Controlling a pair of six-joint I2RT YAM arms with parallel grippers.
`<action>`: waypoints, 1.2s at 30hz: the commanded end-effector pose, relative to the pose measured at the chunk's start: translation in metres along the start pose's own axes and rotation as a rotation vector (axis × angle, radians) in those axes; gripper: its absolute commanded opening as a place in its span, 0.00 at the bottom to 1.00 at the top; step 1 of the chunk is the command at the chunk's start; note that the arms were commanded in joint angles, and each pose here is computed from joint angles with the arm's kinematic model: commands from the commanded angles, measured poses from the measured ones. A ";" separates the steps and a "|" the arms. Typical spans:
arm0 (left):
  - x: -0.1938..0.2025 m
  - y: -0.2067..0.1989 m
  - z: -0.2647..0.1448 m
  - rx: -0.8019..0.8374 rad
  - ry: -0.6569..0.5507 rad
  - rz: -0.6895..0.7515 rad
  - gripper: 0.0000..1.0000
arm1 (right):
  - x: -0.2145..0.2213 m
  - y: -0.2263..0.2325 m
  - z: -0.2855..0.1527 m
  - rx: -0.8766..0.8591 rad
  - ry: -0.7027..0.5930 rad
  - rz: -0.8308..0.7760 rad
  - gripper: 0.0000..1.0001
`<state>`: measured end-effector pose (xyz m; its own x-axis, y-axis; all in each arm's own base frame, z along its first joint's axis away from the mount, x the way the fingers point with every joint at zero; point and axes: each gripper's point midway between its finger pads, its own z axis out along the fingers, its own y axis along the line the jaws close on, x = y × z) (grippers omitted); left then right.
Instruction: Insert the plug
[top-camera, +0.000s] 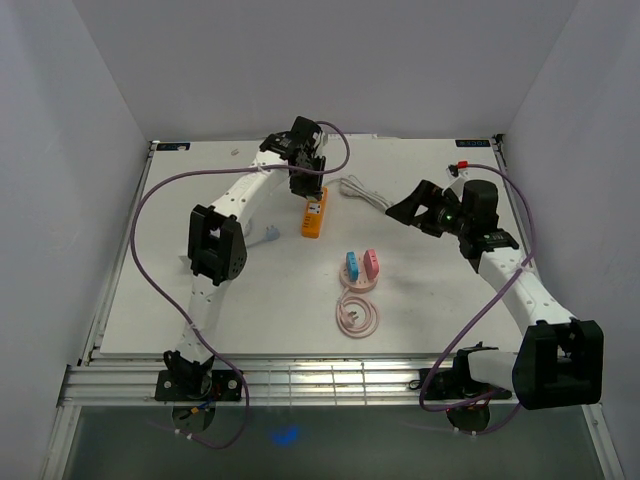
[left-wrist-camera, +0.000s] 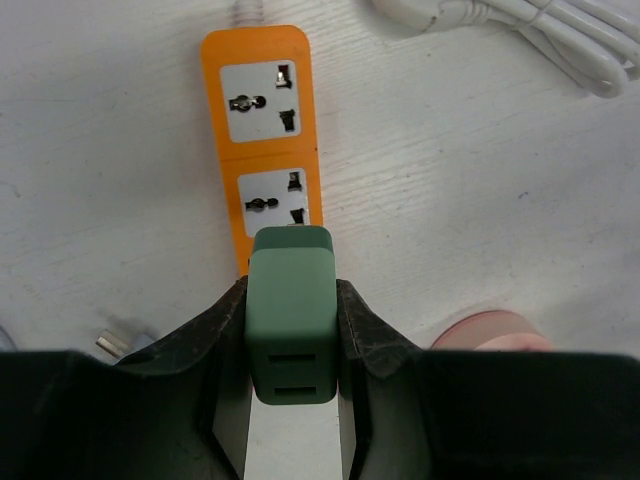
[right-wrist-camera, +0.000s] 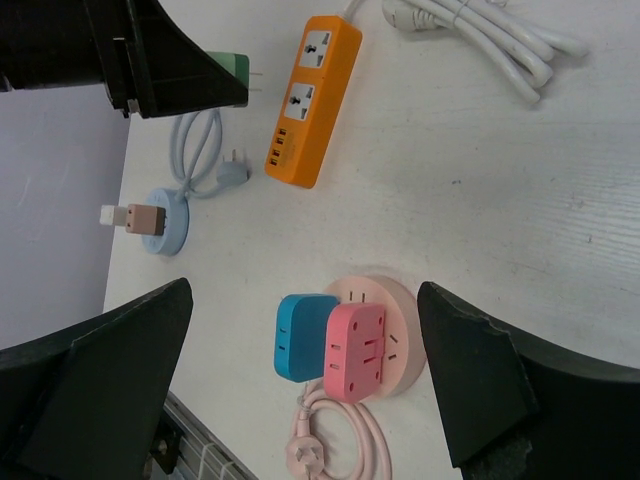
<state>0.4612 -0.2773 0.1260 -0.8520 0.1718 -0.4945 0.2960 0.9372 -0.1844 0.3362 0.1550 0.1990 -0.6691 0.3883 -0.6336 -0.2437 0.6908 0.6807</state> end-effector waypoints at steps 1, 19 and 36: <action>-0.007 0.003 -0.008 0.041 0.006 -0.011 0.00 | -0.003 -0.001 0.000 -0.006 -0.014 -0.037 0.99; 0.007 -0.003 0.018 0.101 0.080 -0.028 0.00 | 0.005 -0.010 0.006 0.004 0.015 -0.025 1.00; 0.017 0.005 0.039 0.073 0.117 -0.035 0.00 | 0.005 -0.010 0.006 0.002 0.016 -0.026 1.00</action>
<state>0.4593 -0.2784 0.0743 -0.9162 0.1824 -0.3567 0.2852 0.9223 -0.2609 0.3360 0.1545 0.1805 -0.6985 0.3708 -0.6120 -0.2207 0.7020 0.6771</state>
